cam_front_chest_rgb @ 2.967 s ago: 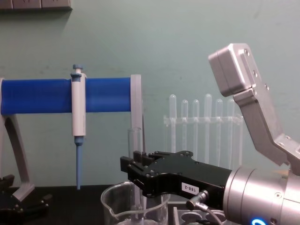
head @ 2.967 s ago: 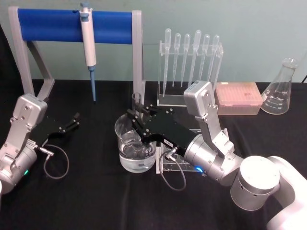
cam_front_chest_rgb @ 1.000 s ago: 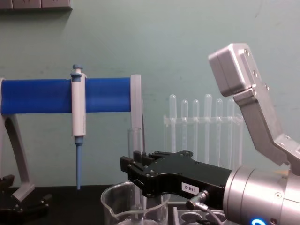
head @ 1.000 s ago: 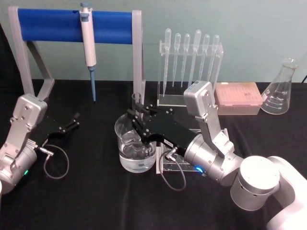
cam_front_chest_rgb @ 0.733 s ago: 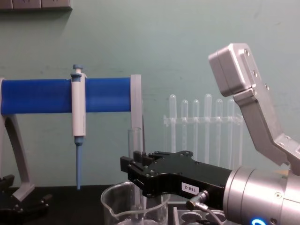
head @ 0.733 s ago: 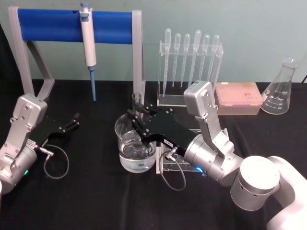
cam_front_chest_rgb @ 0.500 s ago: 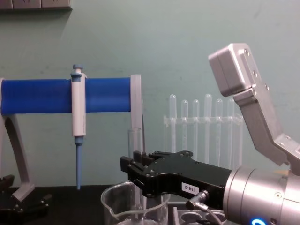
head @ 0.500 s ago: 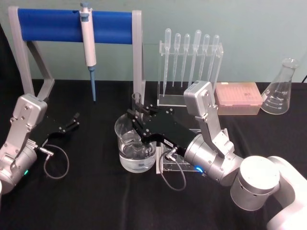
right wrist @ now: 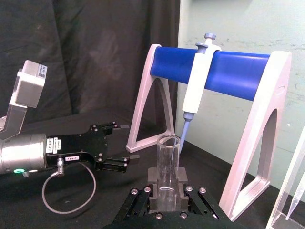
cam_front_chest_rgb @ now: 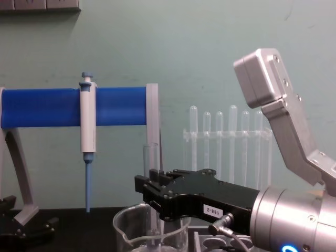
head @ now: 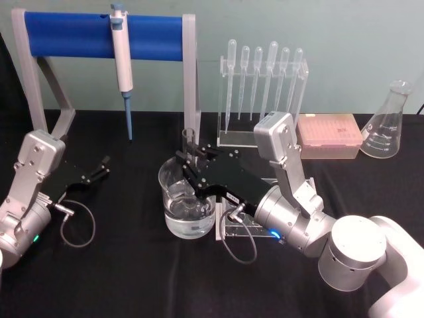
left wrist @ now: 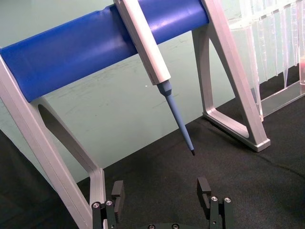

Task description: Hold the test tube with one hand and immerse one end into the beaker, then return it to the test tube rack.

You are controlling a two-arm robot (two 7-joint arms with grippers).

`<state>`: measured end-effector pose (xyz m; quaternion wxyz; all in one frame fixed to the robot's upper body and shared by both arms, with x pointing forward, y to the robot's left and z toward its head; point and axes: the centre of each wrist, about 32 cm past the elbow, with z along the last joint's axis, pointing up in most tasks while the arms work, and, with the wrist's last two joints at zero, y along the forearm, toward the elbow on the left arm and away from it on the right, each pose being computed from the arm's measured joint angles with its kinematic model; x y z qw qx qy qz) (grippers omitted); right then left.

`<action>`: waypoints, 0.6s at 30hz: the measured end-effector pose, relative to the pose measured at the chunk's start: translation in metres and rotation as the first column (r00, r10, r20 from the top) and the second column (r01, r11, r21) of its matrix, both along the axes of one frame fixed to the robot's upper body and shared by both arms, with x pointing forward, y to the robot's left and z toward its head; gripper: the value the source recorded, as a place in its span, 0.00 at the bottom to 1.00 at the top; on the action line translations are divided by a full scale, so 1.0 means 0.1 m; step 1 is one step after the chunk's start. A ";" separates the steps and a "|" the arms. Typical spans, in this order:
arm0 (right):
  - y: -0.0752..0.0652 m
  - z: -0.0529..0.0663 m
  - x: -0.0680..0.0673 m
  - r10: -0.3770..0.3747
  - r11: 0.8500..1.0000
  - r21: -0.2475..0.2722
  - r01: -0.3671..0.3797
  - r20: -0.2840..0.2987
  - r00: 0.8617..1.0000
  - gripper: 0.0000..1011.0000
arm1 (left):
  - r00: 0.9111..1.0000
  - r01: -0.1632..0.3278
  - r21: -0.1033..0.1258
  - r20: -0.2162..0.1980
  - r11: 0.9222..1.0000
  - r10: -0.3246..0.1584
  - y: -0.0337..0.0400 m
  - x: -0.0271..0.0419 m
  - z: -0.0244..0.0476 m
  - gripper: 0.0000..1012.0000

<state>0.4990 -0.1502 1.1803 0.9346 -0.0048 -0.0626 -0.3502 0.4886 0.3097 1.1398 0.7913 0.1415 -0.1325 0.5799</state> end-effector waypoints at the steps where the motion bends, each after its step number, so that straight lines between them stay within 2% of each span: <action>1: 0.00 0.00 0.00 0.000 1.000 0.000 0.000 0.000 1.000 0.23 | 1.000 0.000 0.000 0.000 1.000 0.000 0.000 0.000 0.000 0.99; 18: 0.00 0.00 0.00 0.000 1.000 0.000 0.000 0.000 1.000 0.23 | 1.000 0.000 0.000 0.000 1.000 0.000 0.000 0.000 0.000 0.99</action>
